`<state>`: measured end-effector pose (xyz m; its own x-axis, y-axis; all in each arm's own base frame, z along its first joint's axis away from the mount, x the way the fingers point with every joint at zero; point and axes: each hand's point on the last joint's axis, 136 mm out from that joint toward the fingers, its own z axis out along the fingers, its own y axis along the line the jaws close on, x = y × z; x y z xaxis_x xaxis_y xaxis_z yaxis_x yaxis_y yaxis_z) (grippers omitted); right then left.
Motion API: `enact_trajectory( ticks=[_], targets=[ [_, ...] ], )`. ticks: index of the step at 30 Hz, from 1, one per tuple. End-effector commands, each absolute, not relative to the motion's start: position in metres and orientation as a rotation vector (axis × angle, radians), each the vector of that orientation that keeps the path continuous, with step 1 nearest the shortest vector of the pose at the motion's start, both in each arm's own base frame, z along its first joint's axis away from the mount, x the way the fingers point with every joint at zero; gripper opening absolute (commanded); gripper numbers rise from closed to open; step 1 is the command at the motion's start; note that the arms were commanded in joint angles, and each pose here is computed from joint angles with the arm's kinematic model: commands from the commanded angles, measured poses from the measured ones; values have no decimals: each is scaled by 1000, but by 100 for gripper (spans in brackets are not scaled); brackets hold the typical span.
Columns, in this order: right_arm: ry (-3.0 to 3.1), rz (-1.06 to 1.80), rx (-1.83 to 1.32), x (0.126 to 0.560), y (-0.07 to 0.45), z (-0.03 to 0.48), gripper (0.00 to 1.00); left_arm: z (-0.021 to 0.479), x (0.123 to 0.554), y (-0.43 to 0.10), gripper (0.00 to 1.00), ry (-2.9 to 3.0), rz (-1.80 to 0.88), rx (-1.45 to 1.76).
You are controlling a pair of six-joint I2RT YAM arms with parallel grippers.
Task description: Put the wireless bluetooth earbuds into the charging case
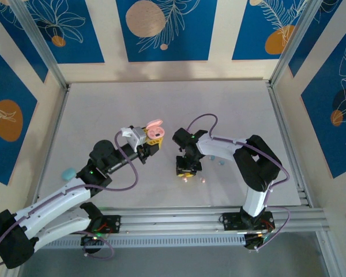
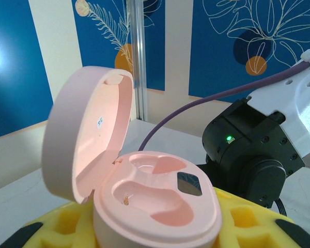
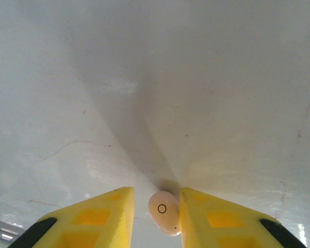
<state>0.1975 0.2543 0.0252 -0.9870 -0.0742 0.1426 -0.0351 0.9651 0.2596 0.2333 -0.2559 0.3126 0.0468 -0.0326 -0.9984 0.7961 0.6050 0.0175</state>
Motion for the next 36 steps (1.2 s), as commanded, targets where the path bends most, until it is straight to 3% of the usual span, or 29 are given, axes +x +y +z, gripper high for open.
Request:
enact_trajectory(
  ticks=[1, 14, 25, 36],
  targets=[
    [-2920, -466, 91, 189, 264, 35, 30, 313, 235, -254, 30, 1385, -708, 700],
    [-2935, -426, 146, 181, 264, 43, 30, 315, 234, -252, 30, 1381, -707, 693],
    [-2926, -285, 527, 186, 272, 34, 34, 321, 232, -244, 30, 1371, -689, 666],
    [-2901, -283, 701, 190, 280, 36, 36, 327, 228, -237, 30, 1380, -682, 648]
  ],
)
